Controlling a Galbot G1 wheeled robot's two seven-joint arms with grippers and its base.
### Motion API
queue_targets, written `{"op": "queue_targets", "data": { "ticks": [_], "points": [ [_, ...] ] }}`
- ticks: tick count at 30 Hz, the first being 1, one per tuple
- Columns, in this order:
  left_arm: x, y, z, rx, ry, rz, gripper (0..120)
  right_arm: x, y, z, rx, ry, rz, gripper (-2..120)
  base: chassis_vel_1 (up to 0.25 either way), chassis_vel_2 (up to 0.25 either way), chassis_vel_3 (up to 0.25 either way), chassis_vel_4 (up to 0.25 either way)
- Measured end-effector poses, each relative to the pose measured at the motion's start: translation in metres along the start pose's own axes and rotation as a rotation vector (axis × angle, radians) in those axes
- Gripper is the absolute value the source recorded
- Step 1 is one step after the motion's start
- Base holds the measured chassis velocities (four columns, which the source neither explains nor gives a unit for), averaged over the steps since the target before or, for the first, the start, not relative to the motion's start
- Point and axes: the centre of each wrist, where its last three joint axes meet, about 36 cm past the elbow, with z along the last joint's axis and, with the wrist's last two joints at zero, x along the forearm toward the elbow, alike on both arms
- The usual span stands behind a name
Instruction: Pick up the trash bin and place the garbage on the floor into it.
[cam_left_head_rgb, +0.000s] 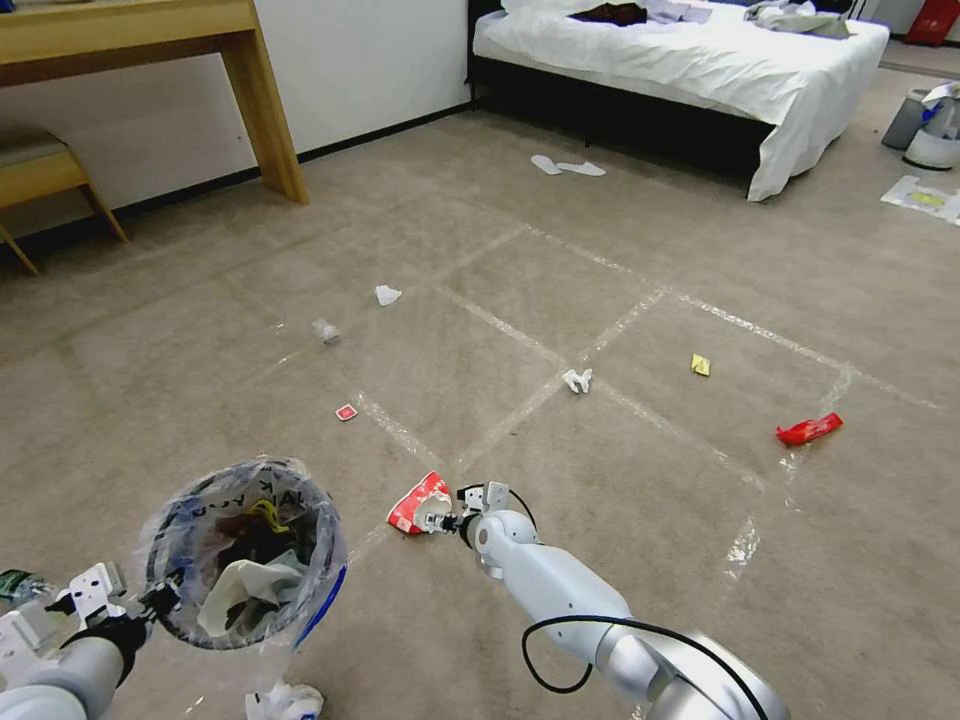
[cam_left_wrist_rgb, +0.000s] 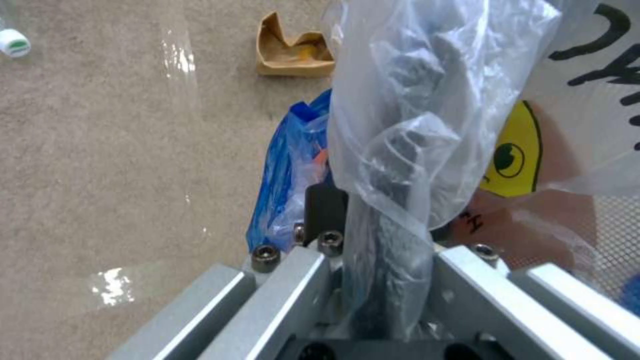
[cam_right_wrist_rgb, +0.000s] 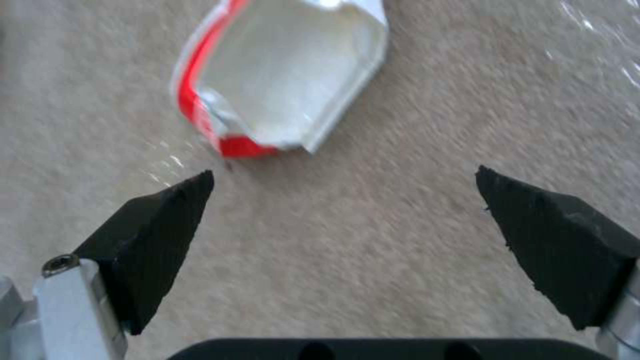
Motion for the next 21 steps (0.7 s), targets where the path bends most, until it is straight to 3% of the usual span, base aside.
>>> {"op": "queue_targets", "data": {
  "ticks": [15, 21],
  "points": [
    [-0.001, 0.001, 0.001, -0.003, 0.003, 0.0, 0, -0.001, -0.002, 0.009, 0.026, -0.02, -0.003, 98, 0.0, 0.0, 0.0, 0.0],
    [-0.006, 0.003, -0.002, -0.002, -0.005, -0.005, 0, 0.012, 0.028, 0.007, 0.026, -0.113, -0.09, 78, 0.0, 0.0, 0.0, 0.0]
  ]
}}
